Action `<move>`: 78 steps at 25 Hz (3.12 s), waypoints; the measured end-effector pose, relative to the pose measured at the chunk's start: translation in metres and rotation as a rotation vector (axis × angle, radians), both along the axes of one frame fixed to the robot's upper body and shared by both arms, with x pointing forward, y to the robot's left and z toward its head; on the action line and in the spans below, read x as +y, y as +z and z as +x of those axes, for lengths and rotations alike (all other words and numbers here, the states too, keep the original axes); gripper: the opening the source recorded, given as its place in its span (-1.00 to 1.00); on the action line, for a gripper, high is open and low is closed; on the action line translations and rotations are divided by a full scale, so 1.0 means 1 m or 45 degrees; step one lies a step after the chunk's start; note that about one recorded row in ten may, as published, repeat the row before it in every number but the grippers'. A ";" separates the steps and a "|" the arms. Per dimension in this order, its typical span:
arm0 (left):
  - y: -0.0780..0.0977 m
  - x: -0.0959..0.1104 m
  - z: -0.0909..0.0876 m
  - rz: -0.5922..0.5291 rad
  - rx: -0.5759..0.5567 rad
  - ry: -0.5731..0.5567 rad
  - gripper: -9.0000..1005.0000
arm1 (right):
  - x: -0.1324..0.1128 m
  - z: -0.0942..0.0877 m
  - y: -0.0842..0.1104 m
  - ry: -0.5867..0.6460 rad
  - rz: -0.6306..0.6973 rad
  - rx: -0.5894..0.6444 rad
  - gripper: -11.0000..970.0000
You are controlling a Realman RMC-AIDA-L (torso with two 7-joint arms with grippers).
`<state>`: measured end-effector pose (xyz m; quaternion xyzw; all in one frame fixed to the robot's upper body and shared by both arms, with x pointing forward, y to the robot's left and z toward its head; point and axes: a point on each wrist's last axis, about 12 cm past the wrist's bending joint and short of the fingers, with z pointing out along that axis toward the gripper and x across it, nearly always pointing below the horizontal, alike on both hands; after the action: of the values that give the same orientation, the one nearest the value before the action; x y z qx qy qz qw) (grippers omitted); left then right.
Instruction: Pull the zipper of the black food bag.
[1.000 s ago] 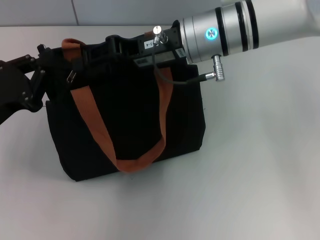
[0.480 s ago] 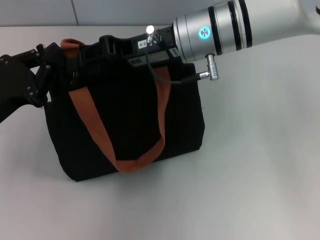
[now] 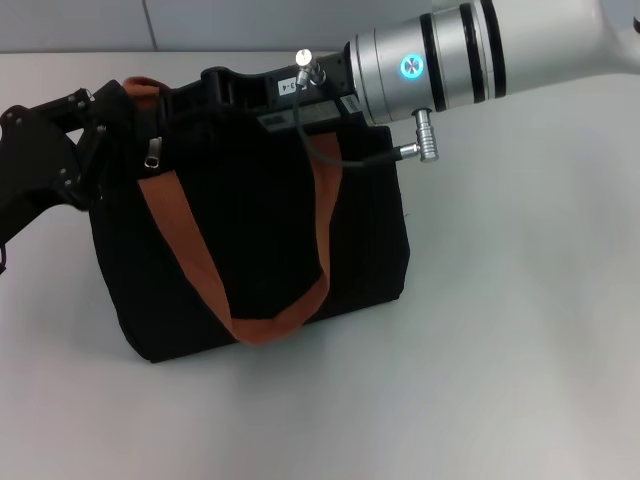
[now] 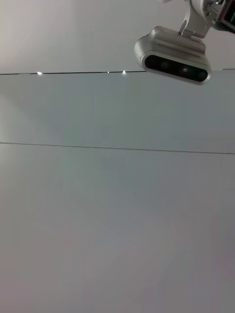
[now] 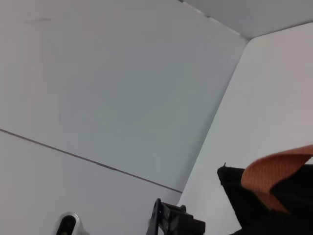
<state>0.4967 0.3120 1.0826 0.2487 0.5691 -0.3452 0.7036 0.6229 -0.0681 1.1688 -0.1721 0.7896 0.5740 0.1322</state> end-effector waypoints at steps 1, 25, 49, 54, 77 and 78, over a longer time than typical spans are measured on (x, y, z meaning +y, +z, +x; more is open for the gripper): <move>0.000 0.000 0.000 0.000 0.000 0.000 -0.94 | 0.000 0.000 0.000 0.000 0.000 0.000 -0.21; -0.001 0.002 -0.002 -0.023 0.006 0.026 -0.94 | 0.004 -0.002 -0.006 0.003 -0.010 -0.075 -0.56; -0.002 0.002 -0.004 -0.036 0.010 0.022 -0.94 | 0.001 -0.001 -0.010 -0.002 0.005 -0.195 -0.98; -0.002 0.002 -0.005 -0.038 0.008 0.019 -0.94 | -0.002 -0.003 -0.012 -0.013 0.022 -0.178 -0.98; -0.001 0.001 -0.006 -0.047 -0.002 0.005 -0.94 | 0.002 -0.002 -0.012 0.013 -0.078 -0.301 -0.37; -0.001 0.001 -0.006 -0.048 -0.002 0.005 -0.94 | 0.003 -0.002 -0.012 0.018 -0.081 -0.307 -0.37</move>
<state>0.4907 0.3126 1.0817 0.2347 0.5624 -0.3542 0.7093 0.6211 -0.0650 1.1566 -0.2495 0.7844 0.5249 0.2165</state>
